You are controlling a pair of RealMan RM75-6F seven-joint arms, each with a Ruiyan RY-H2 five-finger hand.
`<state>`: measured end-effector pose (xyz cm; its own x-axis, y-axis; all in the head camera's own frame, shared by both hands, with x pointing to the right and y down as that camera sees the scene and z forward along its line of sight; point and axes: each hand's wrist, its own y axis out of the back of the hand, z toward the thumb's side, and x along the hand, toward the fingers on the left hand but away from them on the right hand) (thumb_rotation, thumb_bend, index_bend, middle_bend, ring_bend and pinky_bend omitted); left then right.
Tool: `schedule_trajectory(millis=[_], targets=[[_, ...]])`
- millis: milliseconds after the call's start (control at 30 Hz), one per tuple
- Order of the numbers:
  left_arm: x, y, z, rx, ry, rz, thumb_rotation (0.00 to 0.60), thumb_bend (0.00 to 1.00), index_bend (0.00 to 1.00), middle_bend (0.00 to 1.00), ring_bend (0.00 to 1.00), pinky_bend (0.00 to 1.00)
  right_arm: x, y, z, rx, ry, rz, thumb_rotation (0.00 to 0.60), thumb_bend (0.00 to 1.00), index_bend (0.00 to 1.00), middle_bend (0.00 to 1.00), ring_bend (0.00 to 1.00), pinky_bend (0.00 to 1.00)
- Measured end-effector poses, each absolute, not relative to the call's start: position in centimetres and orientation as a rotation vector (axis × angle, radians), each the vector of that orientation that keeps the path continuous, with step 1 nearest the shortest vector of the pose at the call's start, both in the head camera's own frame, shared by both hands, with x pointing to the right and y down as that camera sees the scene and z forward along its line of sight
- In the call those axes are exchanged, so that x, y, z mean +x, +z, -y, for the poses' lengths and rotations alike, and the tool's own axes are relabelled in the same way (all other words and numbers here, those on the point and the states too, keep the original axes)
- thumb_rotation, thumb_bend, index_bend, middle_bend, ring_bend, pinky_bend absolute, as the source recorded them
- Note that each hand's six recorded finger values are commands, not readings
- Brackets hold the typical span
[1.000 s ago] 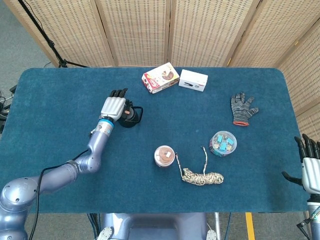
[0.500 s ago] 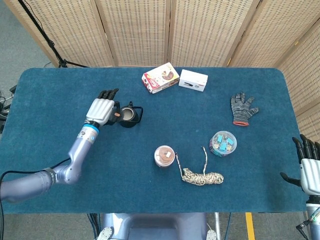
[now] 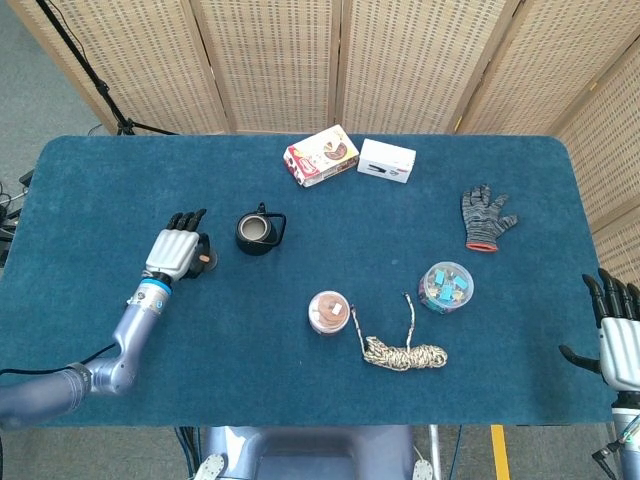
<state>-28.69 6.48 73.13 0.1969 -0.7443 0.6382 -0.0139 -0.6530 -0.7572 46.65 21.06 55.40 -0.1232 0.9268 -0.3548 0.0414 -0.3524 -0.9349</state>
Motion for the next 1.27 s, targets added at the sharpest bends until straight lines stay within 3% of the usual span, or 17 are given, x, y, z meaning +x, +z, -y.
schedule_trajectory(millis=[200, 267, 333, 433, 500, 733, 933, 1267], targets=[[-28.1, 74.9, -7.4, -1.878, -1.516, -0.676, 0.600, 0.35, 0.61, 0.00, 0.00, 0.00, 46.8, 55.2, -21.0, -1.418, 1.561, 1.135, 0.600, 0.00, 0.00, 0.00, 0.00, 0.00], [-27.9, 75.1, -7.6, -1.886, -1.513, -0.669, 0.600, 0.26, 0.50, 0.00, 0.00, 0.00, 46.8, 55.1, -21.0, -1.418, 1.561, 1.136, 0.600, 0.00, 0.00, 0.00, 0.00, 0.00], [-27.9, 75.2, -7.7, -1.893, -1.514, -0.663, 0.600, 0.15, 0.29, 0.00, 0.00, 0.00, 46.8, 55.1, -21.0, -1.418, 1.559, 1.137, 0.600, 0.00, 0.00, 0.00, 0.00, 0.00], [-28.1, 74.8, -7.6, -1.902, -1.513, -0.661, 0.600, 0.12, 0.07, 0.00, 0.00, 0.00, 46.8, 55.1, -21.0, -1.418, 1.558, 1.138, 0.600, 0.00, 0.00, 0.00, 0.00, 0.00], [-28.3, 74.5, -7.6, -1.906, -1.508, -0.663, 0.600, 0.11, 0.01, 0.00, 0.00, 0.00, 46.7, 55.0, -21.1, -1.419, 1.556, 1.138, 0.600, 0.00, 0.00, 0.00, 0.00, 0.00], [-29.6, 70.9, -7.6, -1.883, -1.452, -0.725, 0.600, 0.05, 0.00, 0.00, 0.00, 0.00, 46.2, 54.8, -21.1, -1.430, 1.536, 1.136, 0.600, 0.00, 0.00, 0.00, 0.00, 0.00], [-33.9, 66.4, -8.6, -1.750, -1.428, -0.856, 0.600, 0.05, 0.00, 0.00, 0.00, 0.00, 45.4, 54.6, -21.4, -1.454, 1.509, 1.122, 0.600, 0.00, 0.00, 0.00, 0.00, 0.00], [-44.8, 59.1, -16.5, -1.521, -1.509, -1.073, 0.600, 0.05, 0.00, 0.00, 0.00, 0.00, 45.2, 54.4, -21.6, -1.462, 1.485, 1.116, 0.600, 0.00, 0.00, 0.00, 0.00, 0.00]])
